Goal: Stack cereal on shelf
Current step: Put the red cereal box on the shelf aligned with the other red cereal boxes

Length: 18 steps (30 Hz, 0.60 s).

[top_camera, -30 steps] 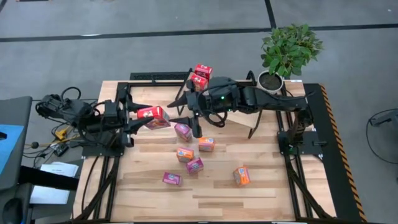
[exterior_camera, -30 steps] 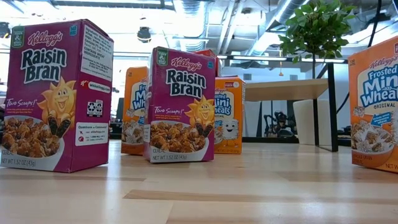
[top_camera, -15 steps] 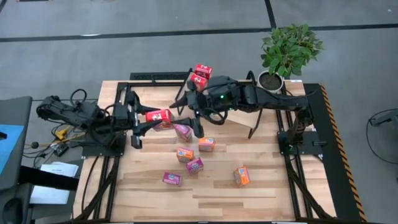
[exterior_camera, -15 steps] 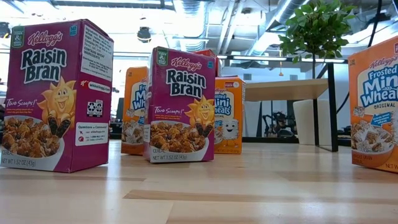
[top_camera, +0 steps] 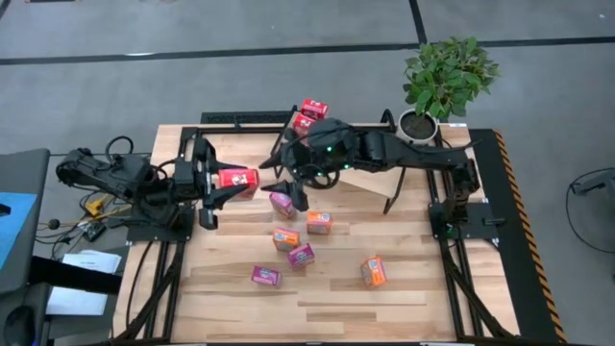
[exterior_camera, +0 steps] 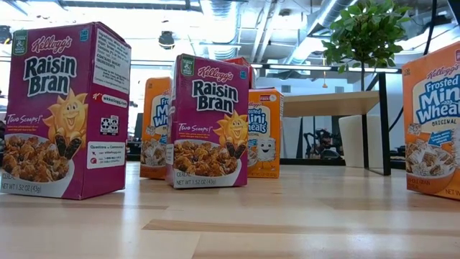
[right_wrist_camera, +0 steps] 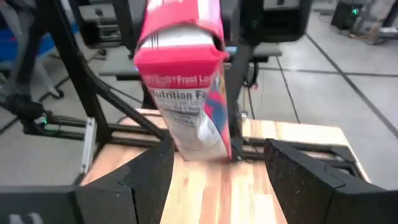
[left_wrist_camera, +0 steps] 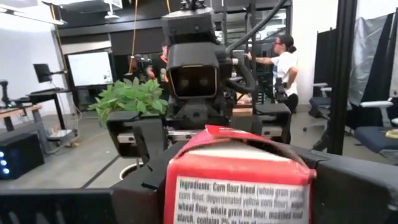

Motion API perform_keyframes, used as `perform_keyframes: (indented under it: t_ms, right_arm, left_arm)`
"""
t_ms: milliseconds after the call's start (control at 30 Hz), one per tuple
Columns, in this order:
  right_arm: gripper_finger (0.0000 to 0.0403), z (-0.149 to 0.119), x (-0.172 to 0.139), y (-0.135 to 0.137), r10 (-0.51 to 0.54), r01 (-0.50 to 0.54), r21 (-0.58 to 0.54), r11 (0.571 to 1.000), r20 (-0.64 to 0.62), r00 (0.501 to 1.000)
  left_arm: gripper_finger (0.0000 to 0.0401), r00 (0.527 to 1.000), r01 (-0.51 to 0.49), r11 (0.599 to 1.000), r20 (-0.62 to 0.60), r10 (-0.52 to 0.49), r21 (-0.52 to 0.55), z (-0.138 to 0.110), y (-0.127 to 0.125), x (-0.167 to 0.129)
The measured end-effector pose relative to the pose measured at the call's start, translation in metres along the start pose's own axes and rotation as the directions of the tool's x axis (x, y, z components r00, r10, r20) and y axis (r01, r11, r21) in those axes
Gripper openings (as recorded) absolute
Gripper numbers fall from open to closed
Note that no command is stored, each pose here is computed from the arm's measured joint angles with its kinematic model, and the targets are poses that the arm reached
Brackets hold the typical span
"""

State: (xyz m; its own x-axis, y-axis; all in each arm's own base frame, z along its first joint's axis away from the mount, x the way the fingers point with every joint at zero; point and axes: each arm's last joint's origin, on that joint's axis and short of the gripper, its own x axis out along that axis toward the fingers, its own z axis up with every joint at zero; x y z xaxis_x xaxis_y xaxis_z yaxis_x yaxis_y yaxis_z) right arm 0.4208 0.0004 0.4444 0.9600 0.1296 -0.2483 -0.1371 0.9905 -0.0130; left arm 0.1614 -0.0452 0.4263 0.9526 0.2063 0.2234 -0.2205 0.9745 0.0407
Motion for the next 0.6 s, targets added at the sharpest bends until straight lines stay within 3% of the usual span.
perform_keyframes:
  t_ms: [167,600]
  right_arm:
    - [0.0276,-0.0057,0.0081,0.0035,0.021,-0.021,0.001,1.0,-0.021,1.0]
    - [0.0276,0.0036,0.0058,0.0021,0.022,-0.021,-0.016,1.0,0.063,0.998]
  left_arm:
    - [0.0169,1.0,-0.016,1.0,-0.005,0.016,0.014,-0.0007,0.0021,0.0009]
    - [0.0169,1.0,-0.017,1.0,-0.006,0.017,0.014,-0.0021,0.007,0.0039]
